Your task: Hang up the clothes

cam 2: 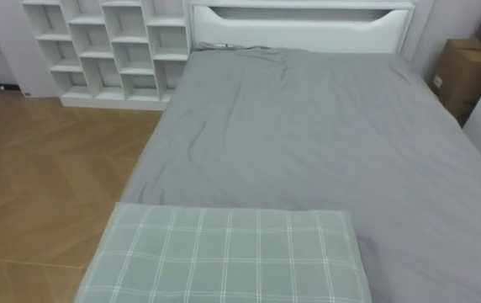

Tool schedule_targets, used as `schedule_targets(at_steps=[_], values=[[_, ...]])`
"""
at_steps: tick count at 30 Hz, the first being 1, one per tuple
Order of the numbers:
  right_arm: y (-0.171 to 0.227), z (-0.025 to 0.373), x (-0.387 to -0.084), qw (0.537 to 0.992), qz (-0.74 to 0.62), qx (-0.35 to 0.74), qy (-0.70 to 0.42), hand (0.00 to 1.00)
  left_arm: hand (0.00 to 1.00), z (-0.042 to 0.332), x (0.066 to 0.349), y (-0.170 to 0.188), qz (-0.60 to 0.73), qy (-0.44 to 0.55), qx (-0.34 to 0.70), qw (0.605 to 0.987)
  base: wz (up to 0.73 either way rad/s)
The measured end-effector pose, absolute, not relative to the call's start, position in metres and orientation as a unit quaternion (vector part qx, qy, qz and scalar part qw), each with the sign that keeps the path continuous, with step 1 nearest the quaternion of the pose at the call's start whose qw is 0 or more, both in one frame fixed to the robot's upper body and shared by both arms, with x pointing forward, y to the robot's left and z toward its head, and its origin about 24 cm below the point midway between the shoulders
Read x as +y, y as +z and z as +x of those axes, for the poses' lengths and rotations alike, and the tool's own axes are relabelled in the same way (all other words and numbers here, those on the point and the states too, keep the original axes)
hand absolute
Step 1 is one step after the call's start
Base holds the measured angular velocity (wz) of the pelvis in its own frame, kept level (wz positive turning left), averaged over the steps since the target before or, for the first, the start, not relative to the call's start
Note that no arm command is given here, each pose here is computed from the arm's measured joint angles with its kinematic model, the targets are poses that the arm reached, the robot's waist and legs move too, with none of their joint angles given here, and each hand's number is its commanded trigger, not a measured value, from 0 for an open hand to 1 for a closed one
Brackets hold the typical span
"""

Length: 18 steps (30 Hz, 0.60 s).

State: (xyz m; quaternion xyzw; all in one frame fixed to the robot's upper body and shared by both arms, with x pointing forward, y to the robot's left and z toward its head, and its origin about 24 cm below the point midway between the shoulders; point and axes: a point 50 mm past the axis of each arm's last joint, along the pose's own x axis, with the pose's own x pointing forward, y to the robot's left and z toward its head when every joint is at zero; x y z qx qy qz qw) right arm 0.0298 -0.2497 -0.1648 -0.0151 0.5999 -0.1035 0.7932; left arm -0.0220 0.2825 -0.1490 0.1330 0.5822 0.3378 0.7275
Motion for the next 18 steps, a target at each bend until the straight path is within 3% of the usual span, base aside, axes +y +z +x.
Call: schedule_targets(at_steps=[9, 18], values=[[-0.167, 0.042, -0.235, 0.804, 0.020, 0.590, -0.065, 0.00, 0.00, 0.034, 0.260, -0.153, 0.183, 0.213, 0.538, 0.795, -0.01], [-0.167, 0.045, -0.232, 0.807, 0.022, 0.588, -0.059, 0.00, 0.00, 0.048, 0.247, -0.157, 0.199, 0.133, 0.534, 0.811, -0.01]])
